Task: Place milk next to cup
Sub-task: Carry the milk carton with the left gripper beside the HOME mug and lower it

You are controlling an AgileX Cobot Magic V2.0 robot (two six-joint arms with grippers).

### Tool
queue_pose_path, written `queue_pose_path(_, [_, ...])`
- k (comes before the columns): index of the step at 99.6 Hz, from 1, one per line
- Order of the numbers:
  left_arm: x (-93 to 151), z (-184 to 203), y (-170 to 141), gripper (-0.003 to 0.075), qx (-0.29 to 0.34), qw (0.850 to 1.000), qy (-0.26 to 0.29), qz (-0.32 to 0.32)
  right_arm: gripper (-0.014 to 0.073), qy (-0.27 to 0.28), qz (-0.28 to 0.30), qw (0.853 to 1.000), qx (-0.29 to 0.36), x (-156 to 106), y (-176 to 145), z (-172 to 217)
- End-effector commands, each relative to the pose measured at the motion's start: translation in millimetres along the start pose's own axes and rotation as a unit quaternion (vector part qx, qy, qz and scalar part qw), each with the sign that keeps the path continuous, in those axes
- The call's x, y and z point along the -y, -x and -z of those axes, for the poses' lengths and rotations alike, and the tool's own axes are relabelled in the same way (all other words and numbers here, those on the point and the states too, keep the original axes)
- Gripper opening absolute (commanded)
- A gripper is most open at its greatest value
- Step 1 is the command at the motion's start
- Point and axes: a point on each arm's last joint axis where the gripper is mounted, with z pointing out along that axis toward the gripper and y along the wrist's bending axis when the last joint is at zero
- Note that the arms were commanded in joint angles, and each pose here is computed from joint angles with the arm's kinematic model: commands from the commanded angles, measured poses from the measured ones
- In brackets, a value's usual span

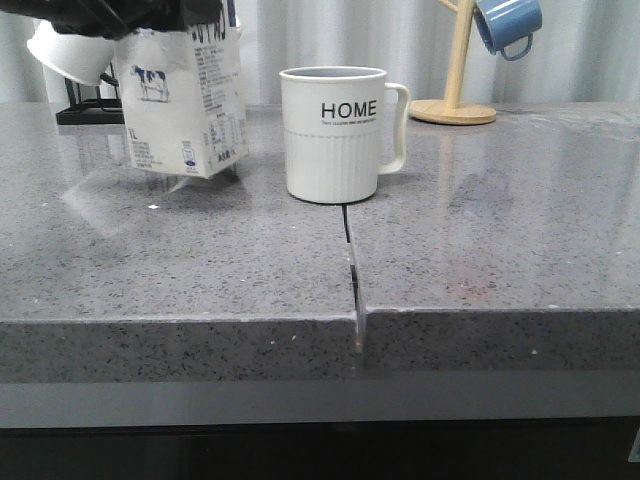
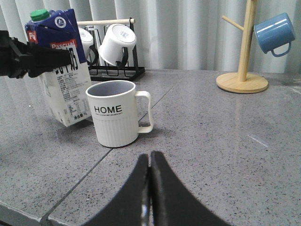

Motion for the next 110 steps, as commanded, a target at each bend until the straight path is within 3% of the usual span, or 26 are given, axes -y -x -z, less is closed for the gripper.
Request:
queue_pose_path(1, [7.7,1.5,24.9,0.0223,0.077,0.997,-0.011,0.011,-0.0067,0.004,0.000,0.999,0.045,-1.4,14.5,0.4])
queue_pose_path(28, [17.7,-3.8,17.4,0.0225,0.077,0.997,-0.022,0.018,-0.0067,0.004,0.000,0.999,0.045,-1.4,14.5,0.4])
queue_pose_path(38, [17.7,-3.9,16.7,0.0269,0.073,0.997,-0.022,0.018,-0.0067,0.004,0.000,0.999,0.045,-1.4,14.5,0.4])
queue_pose_path(45, [17.7,-3.9,16.7,0.0362,0.073,0.997,-0.022,0.018,-0.0067,0.004,0.000,0.999,0.045,-1.4,14.5,0.4])
queue_pose_path(57, [17.7,-4.0,16.0,0.0603,0.069,0.997,-0.022,0.018,-0.0067,0.004,0.000,0.999,0.045,-1.4,14.5,0.4])
queue_pose_path(64, [17.7,-4.0,15.5,0.0679,0.066,0.997,-0.022,0.018,-0.0067,0.004,0.000,0.999,0.045,-1.4,14.5,0.4])
queue_pose_path(110, [18.7,23.6,25.2,0.0692,0.067,0.997,-0.027,0.017,-0.0067,0.004,0.000,0.999,0.045,-1.4,14.5,0.4])
